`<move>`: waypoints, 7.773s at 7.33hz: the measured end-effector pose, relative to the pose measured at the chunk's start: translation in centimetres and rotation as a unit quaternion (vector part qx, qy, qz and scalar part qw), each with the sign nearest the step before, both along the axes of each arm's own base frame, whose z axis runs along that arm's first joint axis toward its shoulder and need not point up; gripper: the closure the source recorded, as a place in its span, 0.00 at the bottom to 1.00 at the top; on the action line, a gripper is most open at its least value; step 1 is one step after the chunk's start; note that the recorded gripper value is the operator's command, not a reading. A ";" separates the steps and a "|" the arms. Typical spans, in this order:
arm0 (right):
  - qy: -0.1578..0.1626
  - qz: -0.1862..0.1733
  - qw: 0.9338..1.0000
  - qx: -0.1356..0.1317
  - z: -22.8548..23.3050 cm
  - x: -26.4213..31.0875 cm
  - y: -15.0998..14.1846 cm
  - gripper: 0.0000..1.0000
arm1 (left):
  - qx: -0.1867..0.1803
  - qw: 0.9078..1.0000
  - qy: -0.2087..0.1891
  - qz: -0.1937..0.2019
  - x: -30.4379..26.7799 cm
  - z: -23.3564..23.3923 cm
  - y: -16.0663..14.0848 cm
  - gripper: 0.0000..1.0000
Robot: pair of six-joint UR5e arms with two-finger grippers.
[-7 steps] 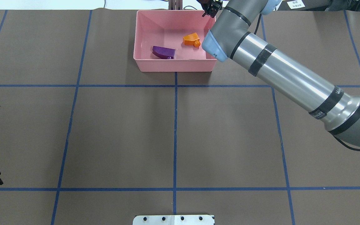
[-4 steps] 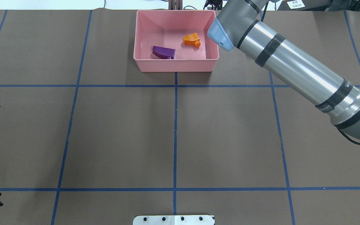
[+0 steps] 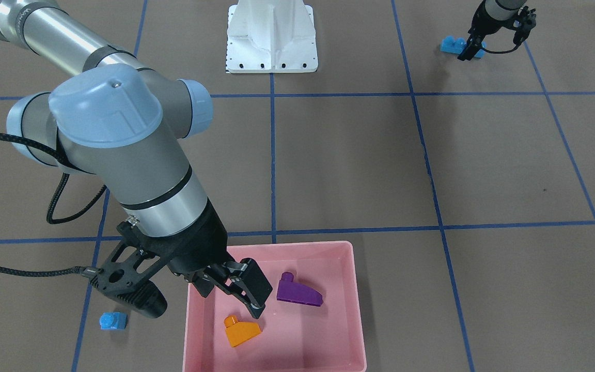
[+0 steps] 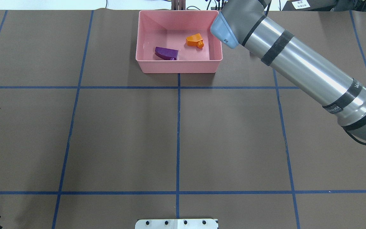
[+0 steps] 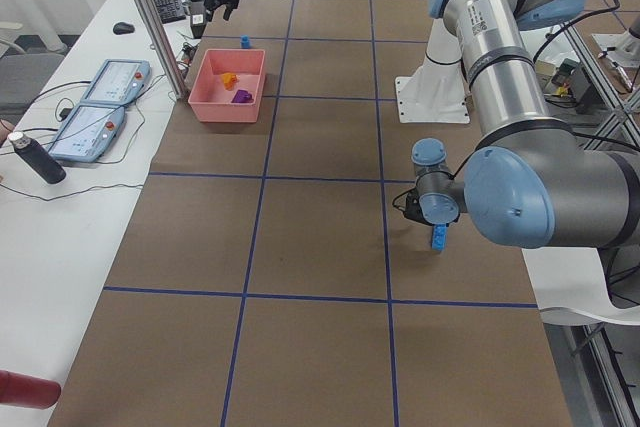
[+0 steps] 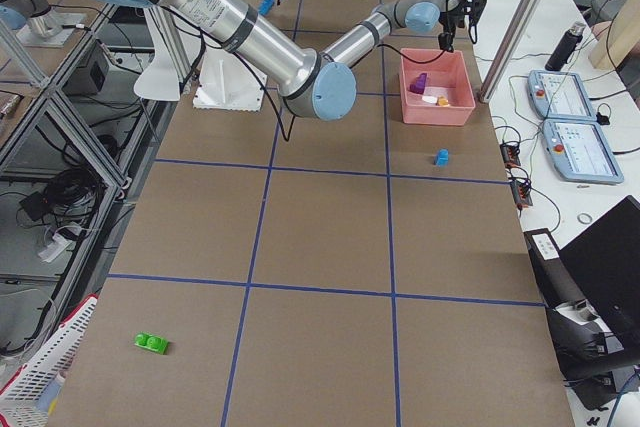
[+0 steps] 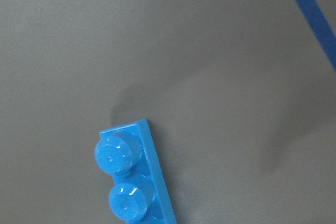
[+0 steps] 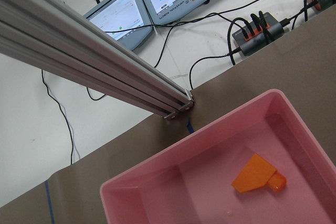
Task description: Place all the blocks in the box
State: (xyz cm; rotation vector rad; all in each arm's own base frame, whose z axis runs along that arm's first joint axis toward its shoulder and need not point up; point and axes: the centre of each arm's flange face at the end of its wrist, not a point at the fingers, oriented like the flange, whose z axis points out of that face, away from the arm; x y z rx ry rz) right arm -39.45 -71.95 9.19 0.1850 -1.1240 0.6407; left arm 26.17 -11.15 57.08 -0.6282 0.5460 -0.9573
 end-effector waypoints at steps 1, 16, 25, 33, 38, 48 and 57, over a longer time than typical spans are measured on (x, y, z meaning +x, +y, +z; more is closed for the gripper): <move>0.000 0.000 1.000 0.002 -0.3 0.1 0.0 0.00 | -0.008 1.000 -0.004 -0.010 0.7 0.1 1.2 0.00; -0.002 -0.088 0.996 0.012 20.6 23.9 10.8 0.01 | -0.050 0.984 0.149 -0.082 -3.4 -7.7 -0.9 1.00; 0.105 -0.192 0.976 0.011 43.8 33.9 27.9 0.01 | 0.145 0.962 0.202 -0.112 11.1 -37.8 -33.6 1.00; 0.185 -0.363 0.911 -0.053 66.7 44.2 56.7 0.00 | 0.278 0.946 0.110 -0.127 22.8 -48.6 -60.8 0.00; 0.172 -0.382 0.904 -0.081 76.3 45.6 65.0 0.00 | 0.332 0.933 0.099 -0.098 22.3 -51.5 -60.2 0.00; 0.103 -0.371 0.917 -0.103 78.9 45.0 67.9 1.00 | 0.534 0.800 0.015 0.274 -5.9 -26.4 -41.0 0.00; 0.110 -0.297 0.948 0.014 46.6 38.2 19.3 1.00 | 0.544 0.724 0.026 0.422 -25.4 -8.1 -31.2 0.00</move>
